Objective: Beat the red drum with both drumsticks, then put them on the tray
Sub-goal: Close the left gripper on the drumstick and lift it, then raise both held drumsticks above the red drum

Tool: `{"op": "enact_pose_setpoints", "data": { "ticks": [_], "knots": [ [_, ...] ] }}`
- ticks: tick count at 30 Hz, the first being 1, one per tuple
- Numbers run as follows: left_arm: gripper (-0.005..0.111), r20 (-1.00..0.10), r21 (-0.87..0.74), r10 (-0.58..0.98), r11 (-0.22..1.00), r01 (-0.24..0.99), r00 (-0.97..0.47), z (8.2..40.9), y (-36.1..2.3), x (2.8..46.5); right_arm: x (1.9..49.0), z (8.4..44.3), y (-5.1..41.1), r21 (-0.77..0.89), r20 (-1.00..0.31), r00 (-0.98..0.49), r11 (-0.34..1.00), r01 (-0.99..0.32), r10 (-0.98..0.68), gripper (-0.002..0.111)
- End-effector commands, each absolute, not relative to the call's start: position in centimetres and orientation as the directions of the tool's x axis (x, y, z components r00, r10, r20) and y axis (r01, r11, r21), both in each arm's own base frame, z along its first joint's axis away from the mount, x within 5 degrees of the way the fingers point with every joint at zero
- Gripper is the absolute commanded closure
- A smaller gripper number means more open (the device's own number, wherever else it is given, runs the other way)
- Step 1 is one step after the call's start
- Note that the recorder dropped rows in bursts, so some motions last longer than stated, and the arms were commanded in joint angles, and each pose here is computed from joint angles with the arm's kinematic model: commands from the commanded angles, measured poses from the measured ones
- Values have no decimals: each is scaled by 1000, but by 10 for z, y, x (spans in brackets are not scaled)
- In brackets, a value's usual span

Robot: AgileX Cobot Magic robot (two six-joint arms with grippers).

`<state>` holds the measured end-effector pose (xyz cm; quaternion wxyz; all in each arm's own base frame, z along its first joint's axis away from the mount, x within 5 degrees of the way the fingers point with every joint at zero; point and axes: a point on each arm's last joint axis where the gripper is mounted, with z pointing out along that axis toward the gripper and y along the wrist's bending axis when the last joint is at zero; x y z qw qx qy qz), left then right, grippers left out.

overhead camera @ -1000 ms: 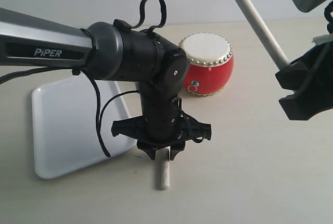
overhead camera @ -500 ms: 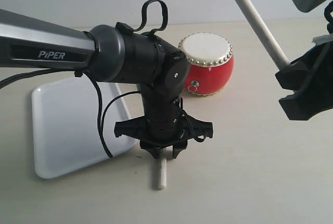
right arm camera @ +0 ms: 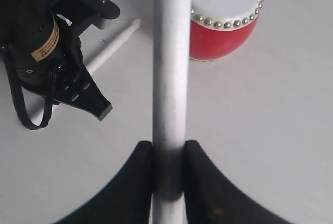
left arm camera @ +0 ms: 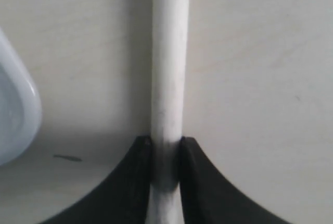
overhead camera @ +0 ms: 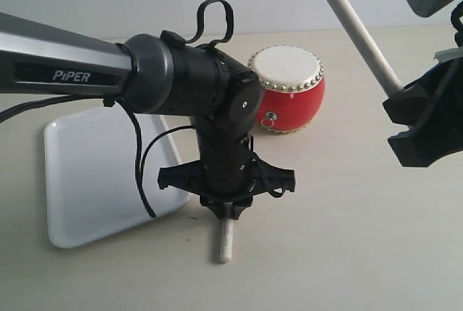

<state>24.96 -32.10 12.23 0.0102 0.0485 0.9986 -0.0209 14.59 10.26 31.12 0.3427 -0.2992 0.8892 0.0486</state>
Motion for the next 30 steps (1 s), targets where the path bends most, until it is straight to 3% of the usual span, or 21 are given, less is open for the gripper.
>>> {"op": "enact_pose_setpoints", "data": {
  "ticks": [1, 10, 14, 19, 23, 26, 30],
  "knots": [
    [107, -78, -43, 174, 983, 178, -982, 148, -316, 252, 146, 312, 102, -124, -635, -587, 816, -564, -502, 108],
    [107, -230, -30, 322, 941, 337, -919, 203, -284, 239, 155, 318, 90, -233, -526, -646, 825, -515, -552, 108],
    [107, -299, -71, 331, 928, 367, -895, 211, -256, 216, 165, 306, 90, -200, -461, -716, 847, -492, -524, 108],
    [107, -487, -243, 215, 898, 368, -846, 227, -193, 162, 180, 274, 113, -71, -317, -803, 857, -510, -504, 108],
    [107, -585, -140, 334, 856, 498, -739, 240, -177, 154, 191, 262, 123, -52, -280, -823, 864, -501, -494, 108],
    [107, -602, -151, 321, 853, 499, -731, 245, -178, 155, 188, 262, 127, 28, -276, -855, 886, -463, -439, 108],
    [107, -573, -128, 259, 909, 397, -778, 242, -166, 183, 211, 259, 112, -69, -248, -850, 884, -463, -465, 108]
  ]
}}
